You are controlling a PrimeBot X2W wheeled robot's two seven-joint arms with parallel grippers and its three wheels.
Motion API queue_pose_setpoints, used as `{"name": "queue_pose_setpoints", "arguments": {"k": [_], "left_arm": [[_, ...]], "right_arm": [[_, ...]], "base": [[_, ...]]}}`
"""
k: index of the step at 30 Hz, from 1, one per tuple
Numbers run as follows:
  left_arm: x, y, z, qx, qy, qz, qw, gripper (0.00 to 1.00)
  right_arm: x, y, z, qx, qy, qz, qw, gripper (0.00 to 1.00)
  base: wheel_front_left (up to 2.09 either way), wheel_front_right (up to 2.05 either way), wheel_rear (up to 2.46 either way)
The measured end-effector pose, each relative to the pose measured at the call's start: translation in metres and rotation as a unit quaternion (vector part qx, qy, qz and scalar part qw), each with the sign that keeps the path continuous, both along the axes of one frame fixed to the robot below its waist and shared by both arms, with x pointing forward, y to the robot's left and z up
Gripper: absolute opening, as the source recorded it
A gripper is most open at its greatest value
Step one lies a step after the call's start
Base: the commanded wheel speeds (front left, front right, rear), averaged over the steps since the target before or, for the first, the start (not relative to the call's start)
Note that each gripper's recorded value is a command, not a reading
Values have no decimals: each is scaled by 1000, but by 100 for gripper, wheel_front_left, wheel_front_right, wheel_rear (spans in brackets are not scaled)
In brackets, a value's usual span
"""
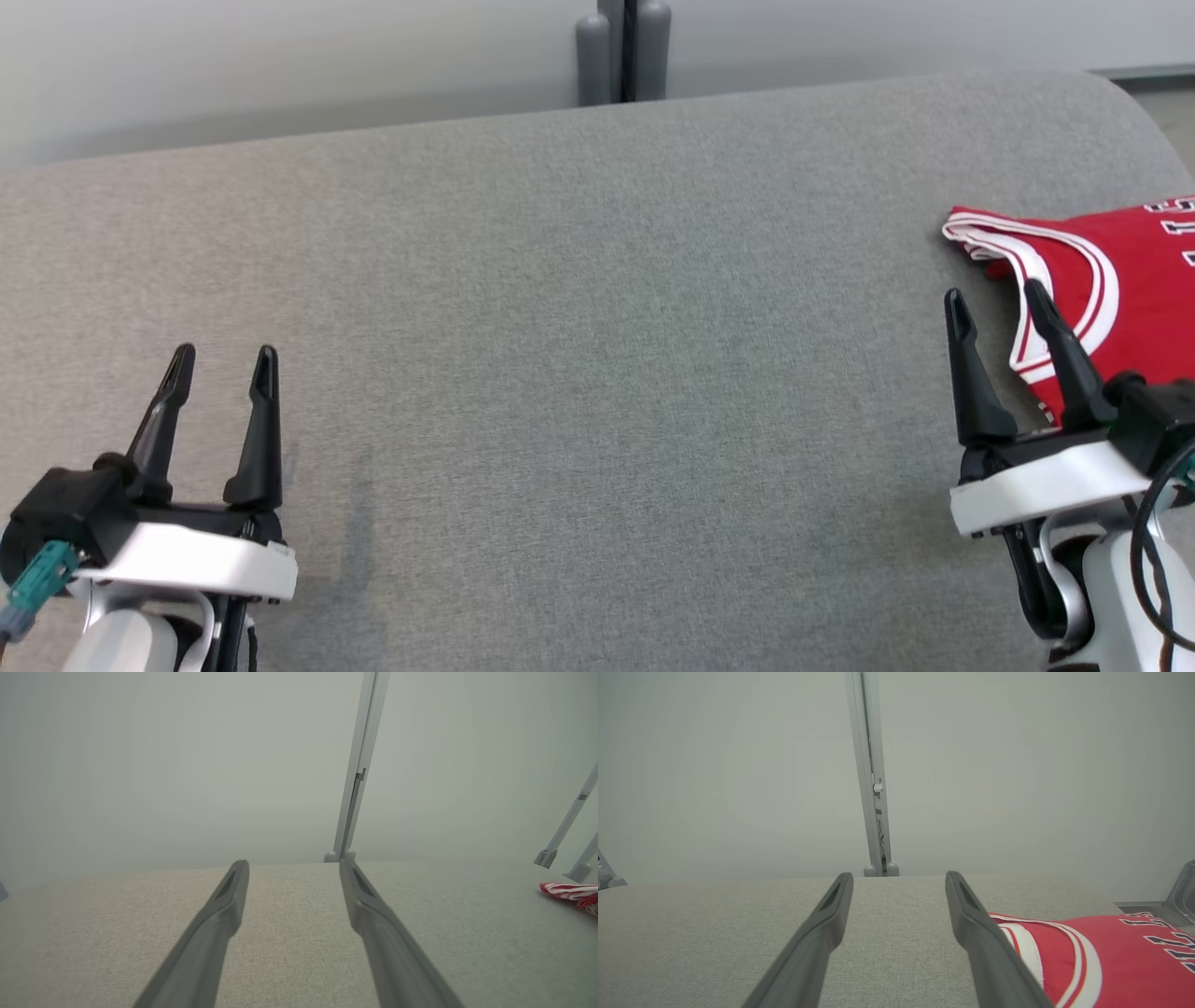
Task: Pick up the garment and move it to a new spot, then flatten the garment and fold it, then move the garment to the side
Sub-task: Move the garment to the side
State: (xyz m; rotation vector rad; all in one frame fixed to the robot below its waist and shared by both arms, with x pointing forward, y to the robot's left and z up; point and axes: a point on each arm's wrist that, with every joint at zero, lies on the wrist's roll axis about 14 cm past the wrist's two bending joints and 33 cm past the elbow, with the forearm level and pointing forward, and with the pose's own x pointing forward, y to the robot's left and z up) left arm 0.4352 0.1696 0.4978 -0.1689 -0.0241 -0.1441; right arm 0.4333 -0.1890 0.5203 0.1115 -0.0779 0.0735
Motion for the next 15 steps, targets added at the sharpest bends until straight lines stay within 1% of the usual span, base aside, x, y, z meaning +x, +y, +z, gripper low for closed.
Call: {"name": "queue_pose_setpoints", "arguments": {"k": [8, 15], "left_arm": [[-34, 23, 0, 0, 8, 38, 999, 100], [-56, 30, 2, 2, 9, 49, 999, 100]], "right_arm": [[-20, 9, 1, 8, 6, 6, 1000, 100], [-34, 9, 7, 9, 4, 5, 1000, 100]], "base": [[0, 0, 0], [0, 0, 0]]}}
